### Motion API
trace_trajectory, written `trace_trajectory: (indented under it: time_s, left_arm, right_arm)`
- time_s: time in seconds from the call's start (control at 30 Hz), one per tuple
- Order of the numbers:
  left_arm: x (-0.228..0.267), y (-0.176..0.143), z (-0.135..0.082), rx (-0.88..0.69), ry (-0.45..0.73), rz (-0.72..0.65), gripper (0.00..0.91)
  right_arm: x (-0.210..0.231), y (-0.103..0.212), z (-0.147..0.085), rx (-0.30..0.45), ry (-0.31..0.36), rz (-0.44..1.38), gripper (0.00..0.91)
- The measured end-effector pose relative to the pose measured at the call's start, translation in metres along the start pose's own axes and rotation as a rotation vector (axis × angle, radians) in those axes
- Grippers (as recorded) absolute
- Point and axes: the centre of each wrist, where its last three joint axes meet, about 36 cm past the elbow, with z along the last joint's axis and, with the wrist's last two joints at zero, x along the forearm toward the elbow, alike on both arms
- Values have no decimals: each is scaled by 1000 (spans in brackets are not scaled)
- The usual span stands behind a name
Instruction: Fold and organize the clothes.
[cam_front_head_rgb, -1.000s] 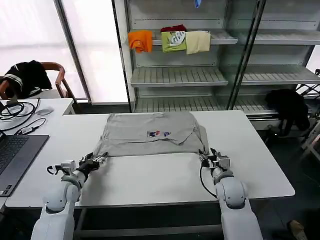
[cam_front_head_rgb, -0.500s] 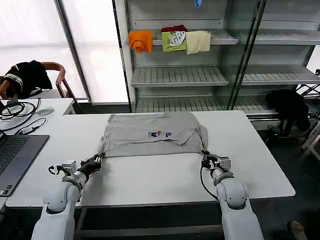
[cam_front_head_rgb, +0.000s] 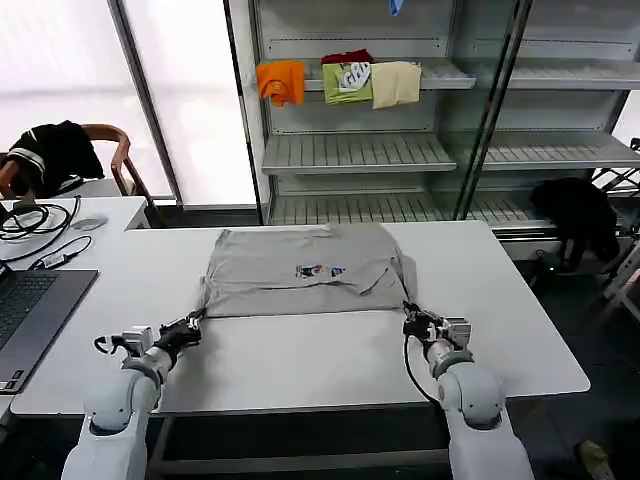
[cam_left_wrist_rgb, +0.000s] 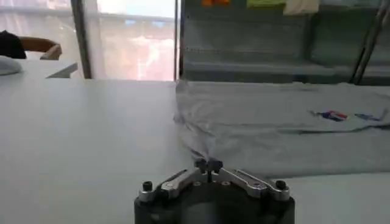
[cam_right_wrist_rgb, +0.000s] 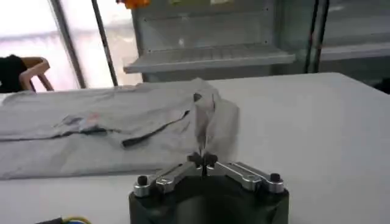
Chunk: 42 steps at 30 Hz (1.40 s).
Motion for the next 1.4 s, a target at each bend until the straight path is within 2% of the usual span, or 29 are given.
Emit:
trace_trajectory:
  time_s: [0.13,0.37,0.67,0.7,0.73,0.77,0.8,0.97,1.1,1.4]
  left_arm:
    - [21,3,1,0,-9,-12,0]
    - [71,1,15,37,-15,-44,0]
    - [136,-13,28,88,-13,-109,0]
    - [142,-16,28,93,-13,-117,10]
    - [146,-18,29,98,-14,-125,171]
    - [151,-21,29,103,-15,-130,766]
    - [154,-23,29,106,-15,-137,907]
    - [167,-32,32,123,-8,-175,907]
    - [172,-37,32,138,-11,-209,907]
    - [177,-44,18,143,-74,-256,907]
  right_arm:
    - [20,9,3,-18,-10,-9,0]
    - [61,21,10,-19,-12,-14,0]
    - [107,33,22,2,23,-24,0]
    - [110,35,24,2,29,-23,0]
    - [113,36,26,2,37,-23,0]
    - [116,37,28,5,44,-20,826]
    - [118,38,30,7,50,-17,907]
    - [125,42,37,22,71,-2,907]
    - [130,45,36,29,60,16,907]
    - [129,52,14,66,-42,50,907]
